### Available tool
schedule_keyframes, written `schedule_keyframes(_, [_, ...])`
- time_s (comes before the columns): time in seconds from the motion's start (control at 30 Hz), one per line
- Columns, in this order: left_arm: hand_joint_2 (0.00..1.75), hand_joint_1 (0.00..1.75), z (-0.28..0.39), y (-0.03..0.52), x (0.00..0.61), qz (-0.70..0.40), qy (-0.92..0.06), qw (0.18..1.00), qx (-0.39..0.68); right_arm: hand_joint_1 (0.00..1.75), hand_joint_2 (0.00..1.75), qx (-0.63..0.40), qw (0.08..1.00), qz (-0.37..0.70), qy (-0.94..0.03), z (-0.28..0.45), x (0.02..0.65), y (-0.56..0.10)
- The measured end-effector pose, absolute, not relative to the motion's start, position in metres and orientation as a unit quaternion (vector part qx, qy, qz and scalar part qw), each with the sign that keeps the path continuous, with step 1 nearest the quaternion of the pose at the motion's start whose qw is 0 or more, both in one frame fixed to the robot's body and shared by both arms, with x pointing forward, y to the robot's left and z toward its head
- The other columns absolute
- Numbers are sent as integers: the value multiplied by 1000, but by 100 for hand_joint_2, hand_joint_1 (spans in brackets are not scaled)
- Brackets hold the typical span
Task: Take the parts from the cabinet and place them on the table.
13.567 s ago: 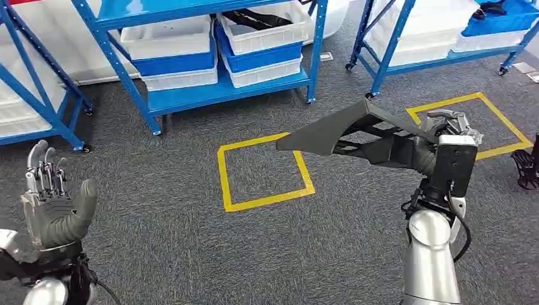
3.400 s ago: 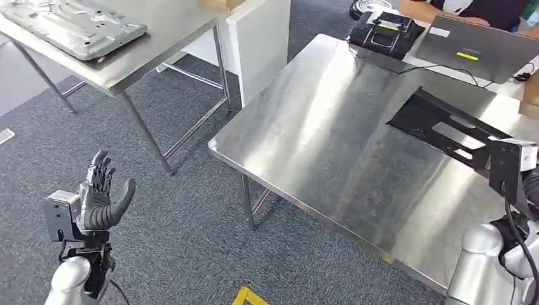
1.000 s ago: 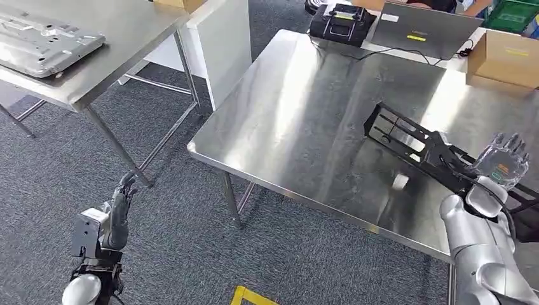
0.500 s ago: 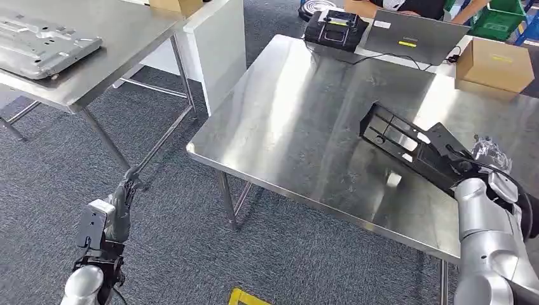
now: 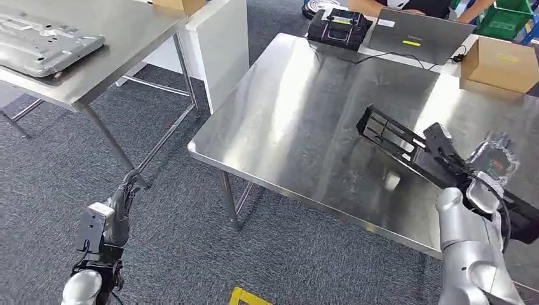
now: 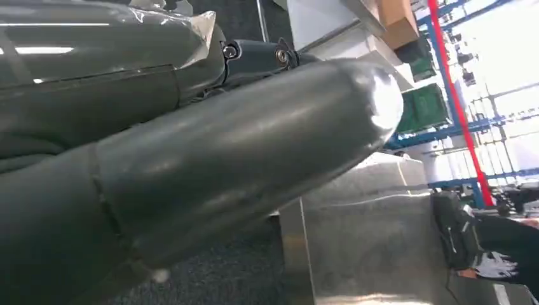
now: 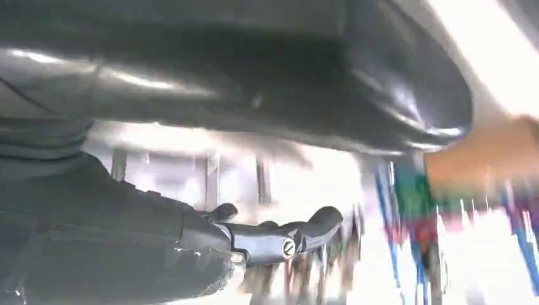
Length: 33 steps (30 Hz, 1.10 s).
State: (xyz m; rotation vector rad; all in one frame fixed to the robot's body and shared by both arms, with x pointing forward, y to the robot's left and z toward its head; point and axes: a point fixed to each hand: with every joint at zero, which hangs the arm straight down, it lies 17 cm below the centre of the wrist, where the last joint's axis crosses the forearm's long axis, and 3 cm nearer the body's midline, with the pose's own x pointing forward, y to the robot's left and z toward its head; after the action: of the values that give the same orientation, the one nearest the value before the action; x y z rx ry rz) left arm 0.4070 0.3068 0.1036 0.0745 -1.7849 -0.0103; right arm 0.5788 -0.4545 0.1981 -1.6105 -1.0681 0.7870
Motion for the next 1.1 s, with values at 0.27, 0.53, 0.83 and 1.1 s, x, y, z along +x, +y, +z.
schedule_keyframes(0.27, [0,0,103,305,407,-1,-779,626,31,0,0,-704,437,268,-491,263,561,-445])
schedule_keyframes(0.53, [0,0,111,297,417,1,-788,615,25,0,0,-756,327,175,-538,369,532,-462])
schedule_keyframes(0.83, [0,0,110,290,425,-4,-788,615,20,0,0,-773,295,148,-542,409,519,-475])
schedule_keyframes(1.1, [0,0,109,289,425,5,-790,613,19,0,0,-747,299,123,-582,417,517,-477])
